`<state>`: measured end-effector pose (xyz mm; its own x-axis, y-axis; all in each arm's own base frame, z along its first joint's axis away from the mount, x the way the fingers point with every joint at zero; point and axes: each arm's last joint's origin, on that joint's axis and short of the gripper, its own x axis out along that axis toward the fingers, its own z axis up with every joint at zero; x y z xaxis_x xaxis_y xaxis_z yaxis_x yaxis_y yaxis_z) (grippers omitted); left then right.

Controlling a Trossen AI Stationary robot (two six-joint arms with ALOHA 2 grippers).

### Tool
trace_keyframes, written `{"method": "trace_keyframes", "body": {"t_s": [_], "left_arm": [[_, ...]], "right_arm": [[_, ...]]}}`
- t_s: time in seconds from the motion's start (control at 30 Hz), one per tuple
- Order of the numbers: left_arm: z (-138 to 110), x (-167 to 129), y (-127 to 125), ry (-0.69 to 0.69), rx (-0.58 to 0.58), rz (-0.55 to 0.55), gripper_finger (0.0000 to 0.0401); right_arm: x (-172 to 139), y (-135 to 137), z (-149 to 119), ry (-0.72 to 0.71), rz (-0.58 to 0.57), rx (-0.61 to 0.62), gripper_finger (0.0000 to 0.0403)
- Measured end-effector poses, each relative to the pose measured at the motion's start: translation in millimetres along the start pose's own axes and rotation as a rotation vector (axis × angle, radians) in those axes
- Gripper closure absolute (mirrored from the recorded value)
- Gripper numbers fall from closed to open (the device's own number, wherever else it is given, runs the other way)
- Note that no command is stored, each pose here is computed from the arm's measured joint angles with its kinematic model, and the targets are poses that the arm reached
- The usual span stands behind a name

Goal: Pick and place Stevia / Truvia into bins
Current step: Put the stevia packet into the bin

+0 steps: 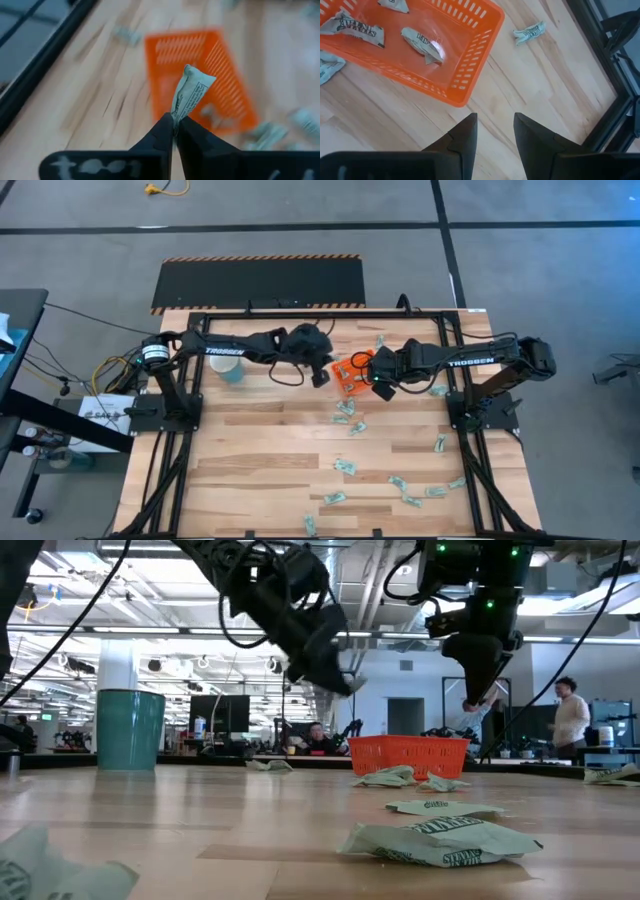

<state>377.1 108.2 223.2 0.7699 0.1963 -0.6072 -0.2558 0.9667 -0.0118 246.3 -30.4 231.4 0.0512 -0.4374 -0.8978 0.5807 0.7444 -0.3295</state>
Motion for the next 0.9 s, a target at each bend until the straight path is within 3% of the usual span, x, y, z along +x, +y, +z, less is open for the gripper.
{"method": "trace_keyframes", "body": {"t_s": [0.1, 0.4, 0.73, 0.9], "left_arm": [[5, 5, -1, -0.074, 0.004, -0.058, 0.0395], [-17, 46, -3, -0.020, -0.001, -0.104, 0.0395], [-14, 44, -2, -0.033, -0.002, -0.102, 0.0392], [-15, 44, -4, -0.030, 0.036, -0.171, 0.0356]], "right_arm": [[0, -1, -1, 0.010, -0.005, 0.000, 0.0282], [-2, 2, -3, 0.013, -0.002, -0.005, 0.0282], [-4, 6, -5, 0.009, 0.003, -0.021, 0.0282], [-4, 6, -5, 0.012, 0.005, -0.021, 0.0282]]}}
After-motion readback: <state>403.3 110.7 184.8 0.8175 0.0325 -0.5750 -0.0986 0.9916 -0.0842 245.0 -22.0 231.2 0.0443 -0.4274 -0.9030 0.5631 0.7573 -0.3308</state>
